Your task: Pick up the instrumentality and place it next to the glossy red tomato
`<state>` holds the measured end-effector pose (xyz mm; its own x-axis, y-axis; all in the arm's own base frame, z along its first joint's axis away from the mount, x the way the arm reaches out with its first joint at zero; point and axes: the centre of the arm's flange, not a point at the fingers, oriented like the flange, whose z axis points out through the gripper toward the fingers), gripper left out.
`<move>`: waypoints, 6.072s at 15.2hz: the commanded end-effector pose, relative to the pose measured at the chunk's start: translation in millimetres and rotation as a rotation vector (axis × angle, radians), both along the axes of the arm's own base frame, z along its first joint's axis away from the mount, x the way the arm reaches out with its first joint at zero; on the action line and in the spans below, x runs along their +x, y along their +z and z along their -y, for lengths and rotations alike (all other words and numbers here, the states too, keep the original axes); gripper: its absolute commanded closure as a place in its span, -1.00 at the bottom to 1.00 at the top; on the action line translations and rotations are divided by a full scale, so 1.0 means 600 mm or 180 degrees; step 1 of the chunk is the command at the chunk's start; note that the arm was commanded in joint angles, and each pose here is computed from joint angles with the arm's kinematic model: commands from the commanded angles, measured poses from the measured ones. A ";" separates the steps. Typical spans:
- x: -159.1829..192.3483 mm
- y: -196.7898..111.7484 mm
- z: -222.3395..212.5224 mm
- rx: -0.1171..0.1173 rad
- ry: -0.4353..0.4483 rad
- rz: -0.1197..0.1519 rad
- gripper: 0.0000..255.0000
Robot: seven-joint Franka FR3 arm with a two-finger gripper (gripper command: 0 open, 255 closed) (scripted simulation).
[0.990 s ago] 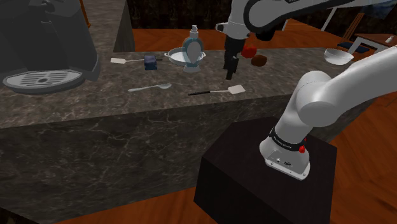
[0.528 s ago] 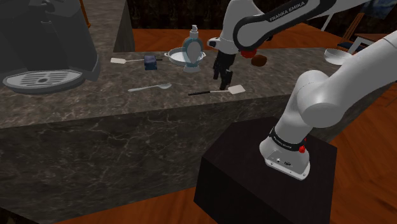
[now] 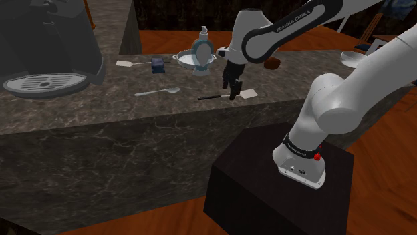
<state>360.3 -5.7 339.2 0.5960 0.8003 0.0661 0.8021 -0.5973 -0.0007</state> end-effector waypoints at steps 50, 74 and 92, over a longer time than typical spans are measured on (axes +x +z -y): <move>0.062 0.260 0.116 0.0000 0.0000 0.0001 1.00; 0.252 0.208 0.471 0.0000 0.0000 0.0001 1.00; 0.252 0.049 0.471 0.0000 0.0000 0.0001 1.00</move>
<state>510.9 -288.9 374.4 0.5958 0.8004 0.0661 0.8022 -0.5971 -0.0009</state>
